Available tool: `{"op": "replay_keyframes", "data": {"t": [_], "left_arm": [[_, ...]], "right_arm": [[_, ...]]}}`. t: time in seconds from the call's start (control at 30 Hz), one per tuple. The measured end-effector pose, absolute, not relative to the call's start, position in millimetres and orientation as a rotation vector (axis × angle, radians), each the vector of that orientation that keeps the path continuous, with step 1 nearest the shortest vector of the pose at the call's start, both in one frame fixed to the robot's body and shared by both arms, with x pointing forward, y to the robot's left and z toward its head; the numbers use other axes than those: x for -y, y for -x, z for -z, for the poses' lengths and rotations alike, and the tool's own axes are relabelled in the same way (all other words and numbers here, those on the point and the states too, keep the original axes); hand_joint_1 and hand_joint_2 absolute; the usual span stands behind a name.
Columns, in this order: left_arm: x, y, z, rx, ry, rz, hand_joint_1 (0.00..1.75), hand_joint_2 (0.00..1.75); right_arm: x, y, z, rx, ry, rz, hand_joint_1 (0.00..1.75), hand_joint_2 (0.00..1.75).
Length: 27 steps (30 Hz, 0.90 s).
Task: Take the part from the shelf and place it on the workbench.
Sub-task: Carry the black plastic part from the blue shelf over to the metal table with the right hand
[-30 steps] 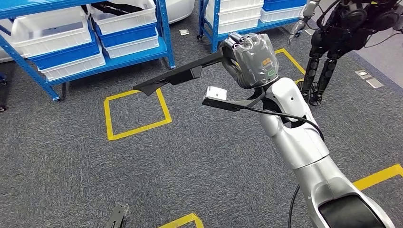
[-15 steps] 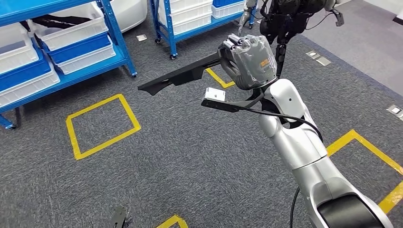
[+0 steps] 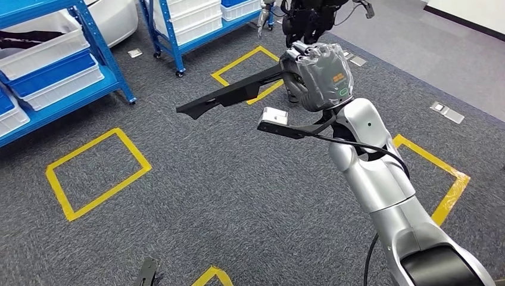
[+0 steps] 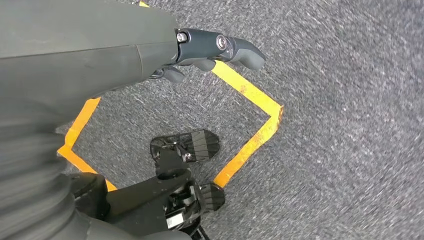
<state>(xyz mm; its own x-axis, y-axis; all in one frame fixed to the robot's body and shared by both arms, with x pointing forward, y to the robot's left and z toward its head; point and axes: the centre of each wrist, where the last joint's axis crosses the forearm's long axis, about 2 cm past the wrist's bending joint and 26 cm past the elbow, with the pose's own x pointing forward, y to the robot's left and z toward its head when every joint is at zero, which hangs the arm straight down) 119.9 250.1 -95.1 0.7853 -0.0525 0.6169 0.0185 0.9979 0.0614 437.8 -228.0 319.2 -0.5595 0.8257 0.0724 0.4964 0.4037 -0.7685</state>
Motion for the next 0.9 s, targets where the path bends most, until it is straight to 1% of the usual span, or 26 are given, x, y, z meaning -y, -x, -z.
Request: {"op": "replay_keyframes", "data": {"t": [0.63, 0.9], "left_arm": [[-250, -119, 95, 0.655, -0.054, 0.04, 0.0, 1.75], [-249, -118, 95, 0.654, -0.051, 0.032, 0.0, 1.75]], "right_arm": [[228, -440, -321, 2.207, 1.133, -0.983, 1.54, 1.75], [246, -442, -322, 2.164, 1.183, -0.972, 1.54, 1.75]]}}
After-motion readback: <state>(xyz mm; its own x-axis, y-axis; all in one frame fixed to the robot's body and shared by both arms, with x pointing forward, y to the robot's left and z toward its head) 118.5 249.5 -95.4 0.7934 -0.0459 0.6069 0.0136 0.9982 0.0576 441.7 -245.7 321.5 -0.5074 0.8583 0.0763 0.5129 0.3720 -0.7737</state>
